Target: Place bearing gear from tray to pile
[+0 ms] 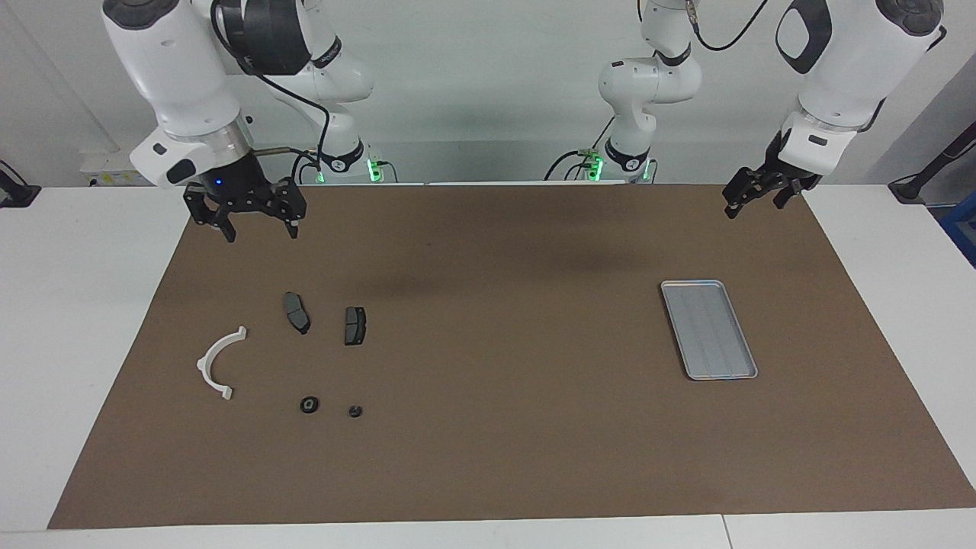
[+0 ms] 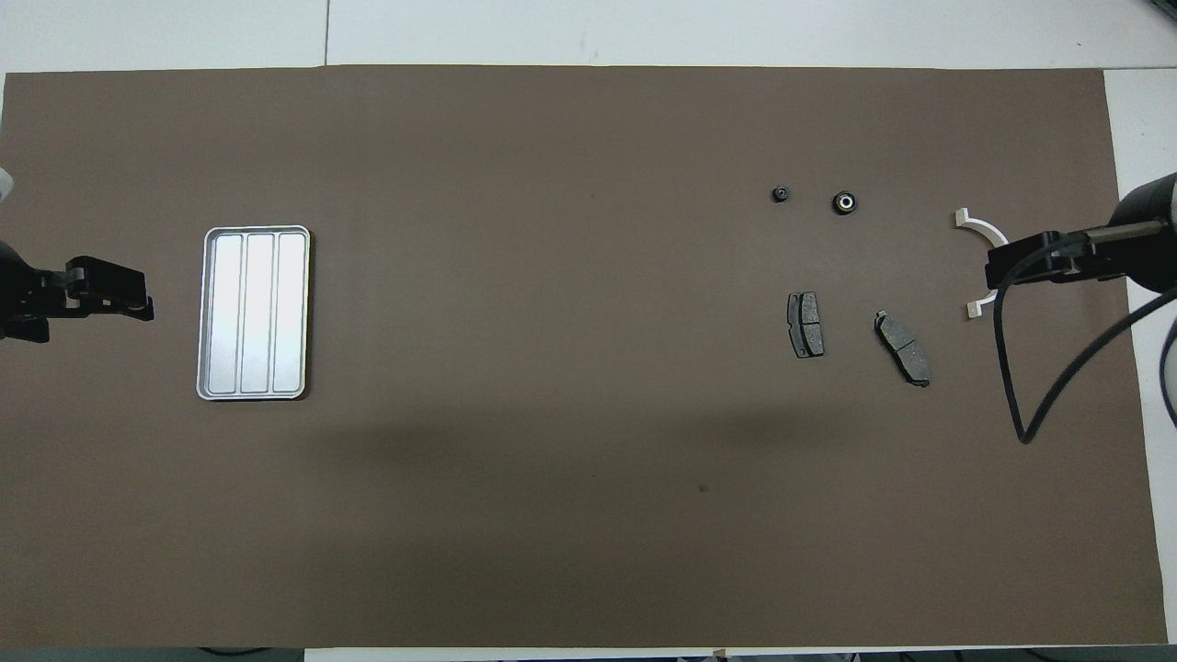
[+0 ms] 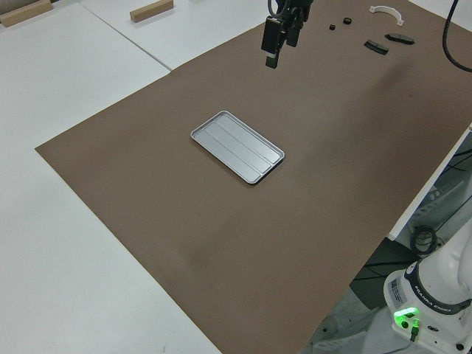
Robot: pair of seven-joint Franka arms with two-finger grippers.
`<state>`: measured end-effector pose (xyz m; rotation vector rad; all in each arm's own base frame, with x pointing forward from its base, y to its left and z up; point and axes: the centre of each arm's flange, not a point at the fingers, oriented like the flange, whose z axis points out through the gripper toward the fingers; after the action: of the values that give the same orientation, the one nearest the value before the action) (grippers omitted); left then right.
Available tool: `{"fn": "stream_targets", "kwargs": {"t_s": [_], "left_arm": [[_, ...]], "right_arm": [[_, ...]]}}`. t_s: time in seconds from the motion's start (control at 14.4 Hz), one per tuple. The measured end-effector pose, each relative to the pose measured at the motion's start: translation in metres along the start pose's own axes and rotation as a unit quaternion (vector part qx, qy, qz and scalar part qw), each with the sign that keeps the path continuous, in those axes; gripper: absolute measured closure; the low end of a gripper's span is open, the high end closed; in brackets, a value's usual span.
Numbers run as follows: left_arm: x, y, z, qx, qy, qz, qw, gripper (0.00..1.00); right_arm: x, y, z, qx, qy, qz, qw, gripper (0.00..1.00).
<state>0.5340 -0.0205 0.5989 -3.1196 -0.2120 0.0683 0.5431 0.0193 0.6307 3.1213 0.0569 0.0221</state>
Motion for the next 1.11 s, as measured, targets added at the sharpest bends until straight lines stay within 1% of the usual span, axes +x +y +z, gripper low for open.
{"fn": "stream_targets", "kwargs": {"t_s": [0.14,0.28,0.56,1.11], "left_arm": [[0.000,0.000,0.000,0.000,0.000,0.000,1.000,0.00],[0.000,0.000,0.000,0.000,0.000,0.000,1.000,0.00],[0.000,0.000,0.000,0.000,0.000,0.000,1.000,0.00],[0.000,0.000,0.000,0.000,0.000,0.000,1.000,0.00]], "right_arm": [[-0.016,0.001,-0.010,0.000,-0.009,0.001,1.000,0.00],[-0.024,0.007,-0.012,0.000,-0.020,0.007,1.000,0.00],[-0.026,0.012,-0.006,0.001,-0.032,0.011,0.999,0.00],[-0.026,0.013,-0.004,0.001,-0.032,0.013,0.999,0.00]]}}
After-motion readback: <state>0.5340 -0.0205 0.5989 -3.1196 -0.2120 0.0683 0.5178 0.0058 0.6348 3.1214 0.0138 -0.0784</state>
